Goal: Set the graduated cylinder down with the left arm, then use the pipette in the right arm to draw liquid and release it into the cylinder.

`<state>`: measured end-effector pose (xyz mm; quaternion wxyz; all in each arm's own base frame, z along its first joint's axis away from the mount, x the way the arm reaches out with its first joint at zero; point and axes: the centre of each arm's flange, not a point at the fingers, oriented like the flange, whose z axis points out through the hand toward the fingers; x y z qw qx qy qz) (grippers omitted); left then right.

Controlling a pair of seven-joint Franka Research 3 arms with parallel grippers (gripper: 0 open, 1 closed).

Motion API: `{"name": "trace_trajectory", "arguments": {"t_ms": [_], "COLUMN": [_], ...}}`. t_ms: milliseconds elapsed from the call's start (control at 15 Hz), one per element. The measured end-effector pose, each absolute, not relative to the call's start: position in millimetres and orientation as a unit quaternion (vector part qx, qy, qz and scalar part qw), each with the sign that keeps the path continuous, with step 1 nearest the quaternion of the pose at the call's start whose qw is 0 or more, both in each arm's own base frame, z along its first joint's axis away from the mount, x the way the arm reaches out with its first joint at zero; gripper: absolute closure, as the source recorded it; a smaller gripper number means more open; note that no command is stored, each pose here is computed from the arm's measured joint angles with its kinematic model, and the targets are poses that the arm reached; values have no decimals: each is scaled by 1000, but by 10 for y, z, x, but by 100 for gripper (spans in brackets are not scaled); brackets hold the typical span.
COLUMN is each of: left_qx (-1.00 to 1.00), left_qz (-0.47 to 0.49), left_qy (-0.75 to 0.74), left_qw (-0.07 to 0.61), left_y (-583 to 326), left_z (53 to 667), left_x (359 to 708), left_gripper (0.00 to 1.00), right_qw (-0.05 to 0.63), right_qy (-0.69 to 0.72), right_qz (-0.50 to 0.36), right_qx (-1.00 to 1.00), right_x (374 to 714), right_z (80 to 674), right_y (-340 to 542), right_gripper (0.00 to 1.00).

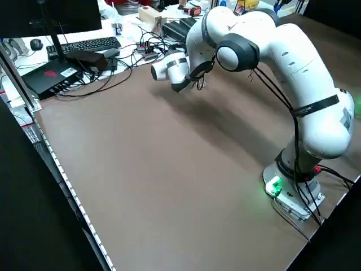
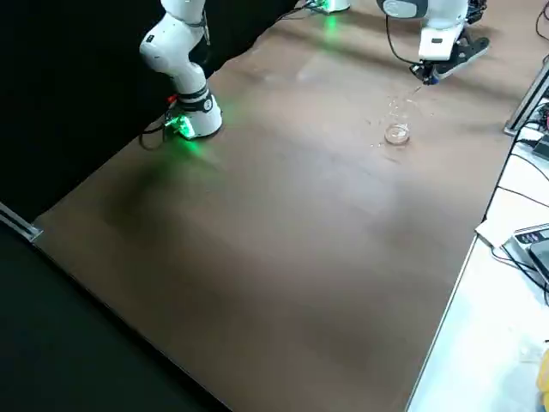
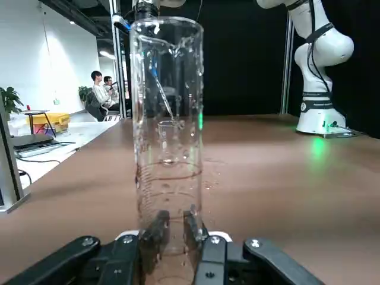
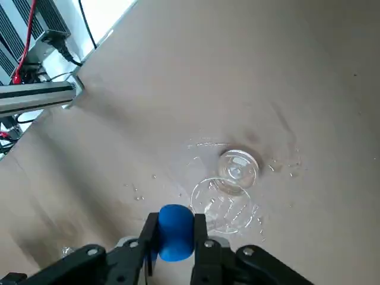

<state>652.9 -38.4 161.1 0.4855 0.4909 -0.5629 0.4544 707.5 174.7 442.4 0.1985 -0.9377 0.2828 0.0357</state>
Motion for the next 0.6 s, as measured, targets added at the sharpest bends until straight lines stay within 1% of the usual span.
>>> {"name": "trace_trajectory", "arguments": {"t_ms": [333, 600], "left_qx": [485, 487], "left_qz": [455, 461], "left_qy": [-560, -553], "left_qw": [494, 495], "left_y": [-581, -1066], "left_z": [1678, 1742], "left_x": [6546, 6593], "left_gripper": [78, 78], "right_qw": [199, 200], "right_qy": [283, 287], "right_qz": [35, 34], "right_qx": [-938, -936], "right_x": [7074, 7088], "right_z": [4435, 4438], "right_y": [1746, 1693], "right_gripper": [72, 72]}}
